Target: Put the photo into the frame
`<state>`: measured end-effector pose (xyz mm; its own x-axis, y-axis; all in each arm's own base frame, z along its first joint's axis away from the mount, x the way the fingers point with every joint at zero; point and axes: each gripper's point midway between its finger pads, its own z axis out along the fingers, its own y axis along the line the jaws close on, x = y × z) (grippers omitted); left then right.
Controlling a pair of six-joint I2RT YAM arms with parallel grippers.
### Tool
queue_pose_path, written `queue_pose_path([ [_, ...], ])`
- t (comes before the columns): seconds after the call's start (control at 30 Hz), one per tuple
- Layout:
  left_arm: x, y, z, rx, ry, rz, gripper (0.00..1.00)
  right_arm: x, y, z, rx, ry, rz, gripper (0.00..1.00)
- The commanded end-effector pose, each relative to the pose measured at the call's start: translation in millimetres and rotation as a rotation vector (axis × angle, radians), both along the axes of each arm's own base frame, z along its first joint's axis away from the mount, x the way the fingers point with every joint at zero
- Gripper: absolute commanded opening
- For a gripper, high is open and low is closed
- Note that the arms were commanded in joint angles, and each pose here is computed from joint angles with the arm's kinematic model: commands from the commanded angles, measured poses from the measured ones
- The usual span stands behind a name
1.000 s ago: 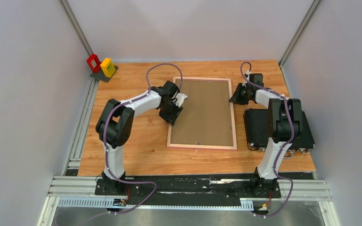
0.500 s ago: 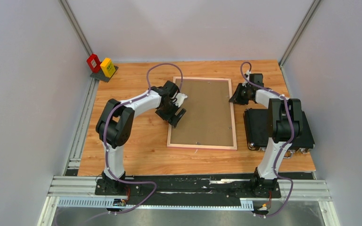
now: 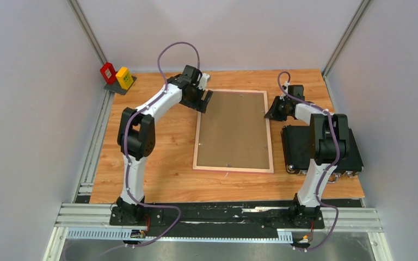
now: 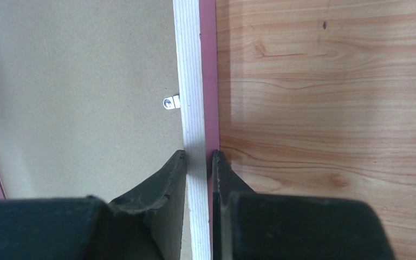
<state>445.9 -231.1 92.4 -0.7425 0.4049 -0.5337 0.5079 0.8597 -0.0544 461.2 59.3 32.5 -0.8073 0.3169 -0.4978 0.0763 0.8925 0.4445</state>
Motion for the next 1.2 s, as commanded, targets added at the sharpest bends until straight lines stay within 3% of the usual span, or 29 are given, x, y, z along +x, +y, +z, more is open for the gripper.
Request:
queue_pose_path([
  [0.0,35.4,4.1,-7.0,-0.015,-0.007,0.135,0.88,-5.3,-5.7,-0.8,-0.002,0.018,-0.010,0.00],
  [0.17,68.1,-6.6,-16.4,-0.063,-0.012,0.215,0.87,-6.3,-4.1,-0.6,0.003,0.019,-0.005,0.00],
  [0.43,89.9,-12.1,-34.1,-0.086,0.009,0.301,0.77,-9.9,0.1,-2.9,0.026,0.030,0.006,0.00],
  [0.63,93.9,-8.8,-39.2,-0.113,0.028,0.331,0.68,-10.5,1.9,-4.4,0.036,0.036,0.010,0.00],
  [1.17,86.0,1.2,-53.2,-0.096,0.067,0.327,0.56,-11.0,3.0,-4.3,0.041,0.038,0.013,0.00],
])
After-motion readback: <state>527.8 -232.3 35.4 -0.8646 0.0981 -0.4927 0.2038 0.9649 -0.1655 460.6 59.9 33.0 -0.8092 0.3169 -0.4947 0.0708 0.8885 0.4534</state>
